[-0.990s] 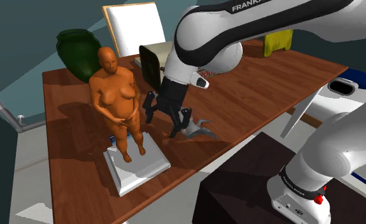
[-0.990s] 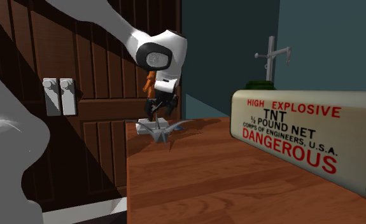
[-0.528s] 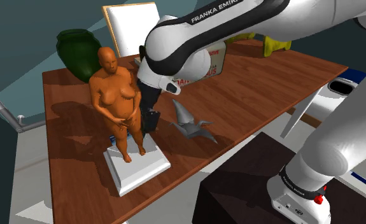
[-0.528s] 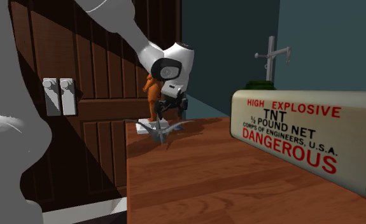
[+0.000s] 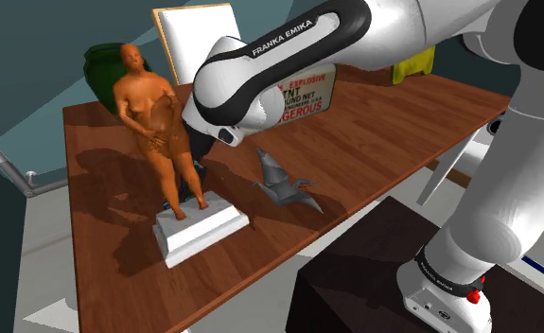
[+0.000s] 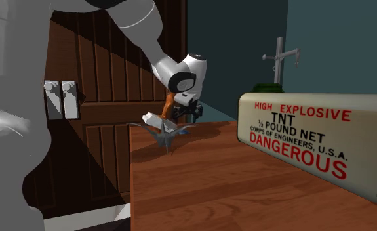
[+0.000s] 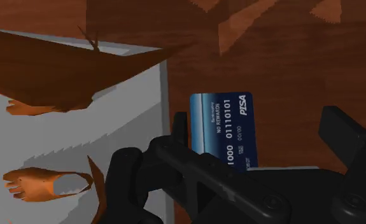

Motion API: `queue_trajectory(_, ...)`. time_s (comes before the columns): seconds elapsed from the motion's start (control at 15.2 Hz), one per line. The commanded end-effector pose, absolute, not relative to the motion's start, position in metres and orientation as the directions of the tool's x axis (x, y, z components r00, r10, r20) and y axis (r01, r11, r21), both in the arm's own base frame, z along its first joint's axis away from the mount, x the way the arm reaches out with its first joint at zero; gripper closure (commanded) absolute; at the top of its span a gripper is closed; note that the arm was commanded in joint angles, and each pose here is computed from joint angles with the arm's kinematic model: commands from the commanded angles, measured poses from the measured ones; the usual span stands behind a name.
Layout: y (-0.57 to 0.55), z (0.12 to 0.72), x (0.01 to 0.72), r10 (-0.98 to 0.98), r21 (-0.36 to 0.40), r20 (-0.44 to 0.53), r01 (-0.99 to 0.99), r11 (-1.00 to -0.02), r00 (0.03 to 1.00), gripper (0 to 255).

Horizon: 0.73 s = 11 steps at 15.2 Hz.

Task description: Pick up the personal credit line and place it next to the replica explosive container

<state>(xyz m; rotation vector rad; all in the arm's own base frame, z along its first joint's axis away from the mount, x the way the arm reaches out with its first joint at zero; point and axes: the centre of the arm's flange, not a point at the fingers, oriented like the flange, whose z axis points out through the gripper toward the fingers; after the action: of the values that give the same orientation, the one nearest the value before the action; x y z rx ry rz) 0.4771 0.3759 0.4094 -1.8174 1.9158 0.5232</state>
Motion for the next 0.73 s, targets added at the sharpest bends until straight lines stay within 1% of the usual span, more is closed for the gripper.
queue_trajectory(0.0,0.388,0.392,0.469,-0.834,-0.004,-0.551,-0.999,0.041,-0.032,0)
queue_trajectory(0.13,0.396,0.381,0.469,-0.834,-0.004,-0.551,-0.999,0.041,-0.032,0)
queue_trajectory(0.66,0.396,0.381,0.469,-0.834,-0.004,-0.551,-0.999,0.041,-0.032,0)
